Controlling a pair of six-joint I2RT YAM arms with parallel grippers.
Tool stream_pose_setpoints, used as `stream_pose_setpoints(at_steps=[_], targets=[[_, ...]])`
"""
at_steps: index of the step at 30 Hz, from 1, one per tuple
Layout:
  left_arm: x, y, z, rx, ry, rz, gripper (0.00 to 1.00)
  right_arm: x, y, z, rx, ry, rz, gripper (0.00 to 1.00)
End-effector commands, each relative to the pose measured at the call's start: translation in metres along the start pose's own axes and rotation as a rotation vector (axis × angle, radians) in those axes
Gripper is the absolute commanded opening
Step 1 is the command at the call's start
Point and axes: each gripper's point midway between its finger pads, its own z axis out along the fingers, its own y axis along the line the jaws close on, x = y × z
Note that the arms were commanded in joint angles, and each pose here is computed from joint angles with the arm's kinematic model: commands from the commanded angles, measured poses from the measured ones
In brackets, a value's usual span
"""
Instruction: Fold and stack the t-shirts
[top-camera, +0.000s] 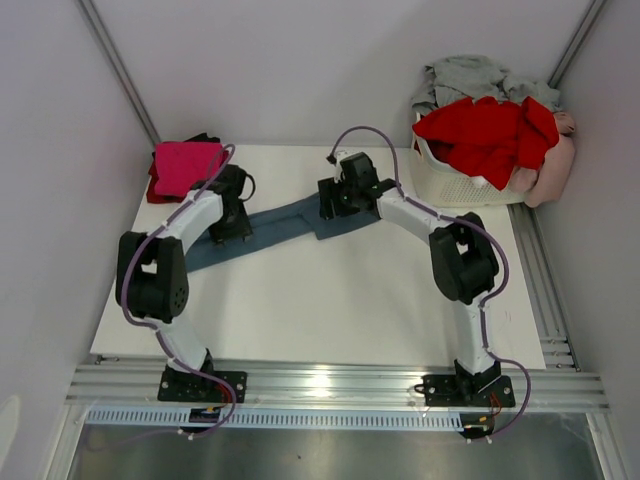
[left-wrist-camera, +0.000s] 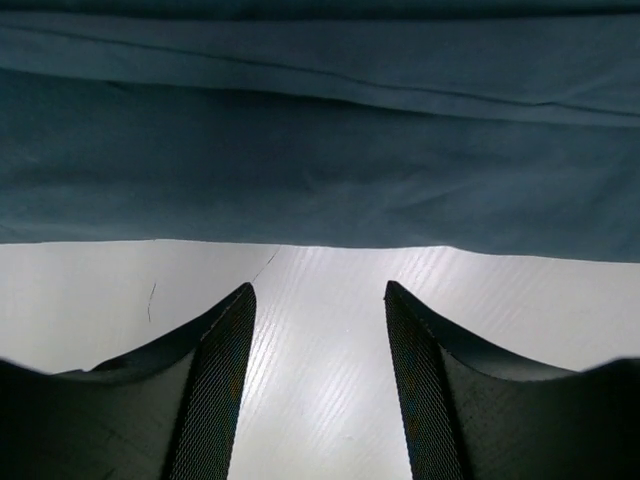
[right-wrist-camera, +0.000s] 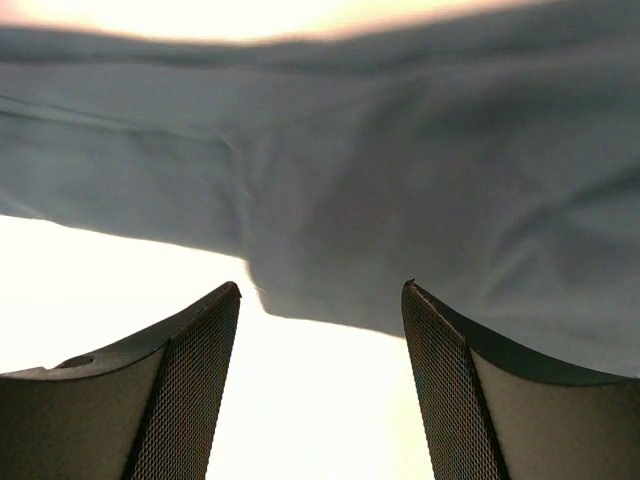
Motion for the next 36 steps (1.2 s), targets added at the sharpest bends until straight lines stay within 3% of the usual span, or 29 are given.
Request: stream_pose_setpoints(at_steps=[1, 12, 28, 33, 36], targets=[[0.007, 0.006, 0.001, -0.024, 0.039, 0.035, 0.59, 0.006, -0.017, -0.008, 0.051, -0.012, 0.039, 0.70], [0.007, 0.025, 0.025, -0.082, 0.092, 0.010, 0.57, 0.044, -0.009, -0.004, -0.029, 0.012, 0.182, 0.69], [-0.007, 0.046, 0.039, -0.092, 0.108, -0.066, 0.55, 0.000, -0.008, -0.023, -0.011, -0.093, 0.094, 0.69], [-0.010, 0.051, 0.044, -0.116, 0.118, -0.076, 0.53, 0.019, -0.028, -0.002, 0.003, -0.040, 0.174, 0.69], [-0.013, 0.052, 0.045, -0.131, 0.123, -0.079, 0.47, 0.021, -0.040, 0.009, -0.012, -0.028, 0.259, 0.69]])
